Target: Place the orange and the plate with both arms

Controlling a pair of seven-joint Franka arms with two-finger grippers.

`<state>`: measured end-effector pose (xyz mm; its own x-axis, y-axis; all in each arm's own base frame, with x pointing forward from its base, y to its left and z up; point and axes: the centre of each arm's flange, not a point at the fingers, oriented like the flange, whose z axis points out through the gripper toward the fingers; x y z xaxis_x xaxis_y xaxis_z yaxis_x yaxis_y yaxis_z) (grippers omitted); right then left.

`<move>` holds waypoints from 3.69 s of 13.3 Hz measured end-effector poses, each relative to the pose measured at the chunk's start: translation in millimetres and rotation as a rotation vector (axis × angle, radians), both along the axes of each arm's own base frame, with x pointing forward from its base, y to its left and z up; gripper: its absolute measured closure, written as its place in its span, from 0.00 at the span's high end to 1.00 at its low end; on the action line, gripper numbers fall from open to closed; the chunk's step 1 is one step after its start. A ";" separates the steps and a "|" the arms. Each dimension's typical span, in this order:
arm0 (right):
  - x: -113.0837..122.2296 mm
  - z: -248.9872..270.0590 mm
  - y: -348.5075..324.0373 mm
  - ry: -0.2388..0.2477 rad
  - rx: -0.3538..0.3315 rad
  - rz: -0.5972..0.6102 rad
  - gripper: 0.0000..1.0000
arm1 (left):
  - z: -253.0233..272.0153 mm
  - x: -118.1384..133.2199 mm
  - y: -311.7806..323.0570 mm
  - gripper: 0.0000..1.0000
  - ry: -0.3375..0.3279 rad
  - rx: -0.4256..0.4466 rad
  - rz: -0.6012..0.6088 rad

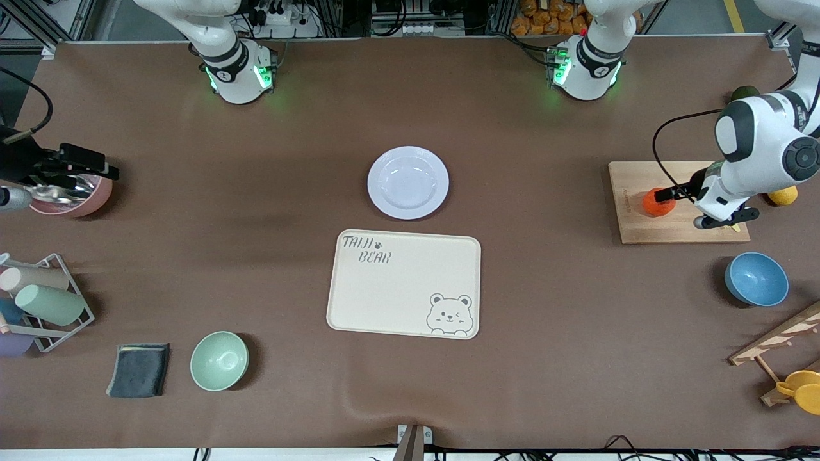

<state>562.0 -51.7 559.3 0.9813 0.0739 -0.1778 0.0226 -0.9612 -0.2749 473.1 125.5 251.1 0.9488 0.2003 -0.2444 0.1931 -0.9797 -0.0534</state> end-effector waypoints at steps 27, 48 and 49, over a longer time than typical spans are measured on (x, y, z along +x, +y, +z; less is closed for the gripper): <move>26.6 -165.1 61.5 0.318 0.544 -0.173 1.00 | 59.3 82.5 -190.8 0.72 -0.009 -0.020 -0.072; -54.7 -317.5 219.0 0.128 0.665 -0.167 1.00 | -63.0 -72.8 -654.9 0.72 0.012 0.041 0.418; -57.6 -320.3 227.1 0.123 0.660 -0.173 1.00 | -62.0 -72.8 -657.5 0.72 0.008 0.040 0.427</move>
<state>504.4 175.3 239.1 0.9644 0.0493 -0.2597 -0.1842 -0.5793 -0.7941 400.3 -532.0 189.2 0.7768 0.5840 -0.2356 0.5803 -0.8091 -0.0926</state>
